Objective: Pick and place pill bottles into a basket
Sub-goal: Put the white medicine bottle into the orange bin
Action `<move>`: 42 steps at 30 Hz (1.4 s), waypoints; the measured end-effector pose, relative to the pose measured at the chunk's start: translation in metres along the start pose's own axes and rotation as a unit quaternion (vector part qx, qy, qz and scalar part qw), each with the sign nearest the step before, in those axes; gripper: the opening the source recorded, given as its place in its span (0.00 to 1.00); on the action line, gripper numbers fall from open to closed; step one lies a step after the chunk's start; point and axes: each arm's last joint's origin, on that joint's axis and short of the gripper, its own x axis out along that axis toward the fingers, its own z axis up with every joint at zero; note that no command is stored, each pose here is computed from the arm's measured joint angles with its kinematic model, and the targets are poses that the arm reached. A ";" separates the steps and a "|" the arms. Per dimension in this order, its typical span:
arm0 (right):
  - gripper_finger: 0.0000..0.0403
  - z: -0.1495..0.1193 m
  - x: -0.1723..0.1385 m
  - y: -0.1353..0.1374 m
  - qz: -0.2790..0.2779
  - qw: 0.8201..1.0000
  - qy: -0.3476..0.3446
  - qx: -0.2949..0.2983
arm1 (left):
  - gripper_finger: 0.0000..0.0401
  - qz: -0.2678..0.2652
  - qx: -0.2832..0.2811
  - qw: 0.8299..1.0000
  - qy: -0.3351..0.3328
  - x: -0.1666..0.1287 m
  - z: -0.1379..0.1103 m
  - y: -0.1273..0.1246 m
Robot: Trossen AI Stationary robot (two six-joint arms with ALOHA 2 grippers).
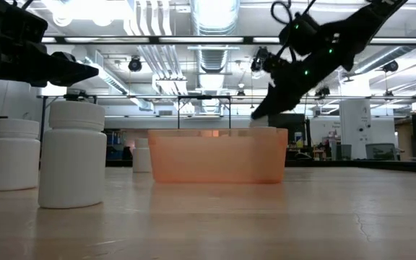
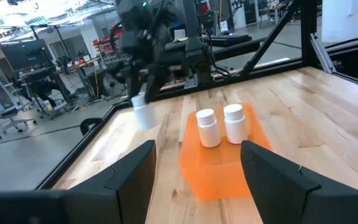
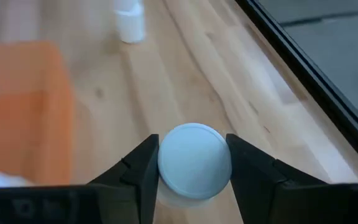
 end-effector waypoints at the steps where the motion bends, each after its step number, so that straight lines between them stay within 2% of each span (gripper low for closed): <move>1: 0.36 0.002 -0.003 0.004 0.012 1.000 -0.007 -0.007 | 0.54 0.000 0.000 1.000 0.000 0.000 0.000 0.000; 5: 0.36 0.013 -0.014 0.022 0.061 0.997 -0.035 -0.027 | 0.54 0.000 0.000 1.000 0.000 0.000 0.000 0.000; 11: 0.36 0.033 -0.020 0.049 0.101 0.992 -0.051 -0.059 | 0.54 0.000 0.000 1.000 0.000 0.000 0.000 0.000; 20: 0.36 0.042 -0.001 0.083 0.144 0.982 -0.039 -0.120 | 0.54 0.000 0.000 1.000 -0.001 0.000 0.000 0.000; 33: 0.36 0.029 0.048 0.092 0.159 0.979 0.026 -0.127 | 0.54 0.000 0.000 1.000 0.000 0.000 0.000 0.000; 42: 0.36 0.029 0.056 0.095 0.173 0.976 0.030 -0.129 | 0.54 0.000 0.000 1.000 0.001 0.000 0.000 0.000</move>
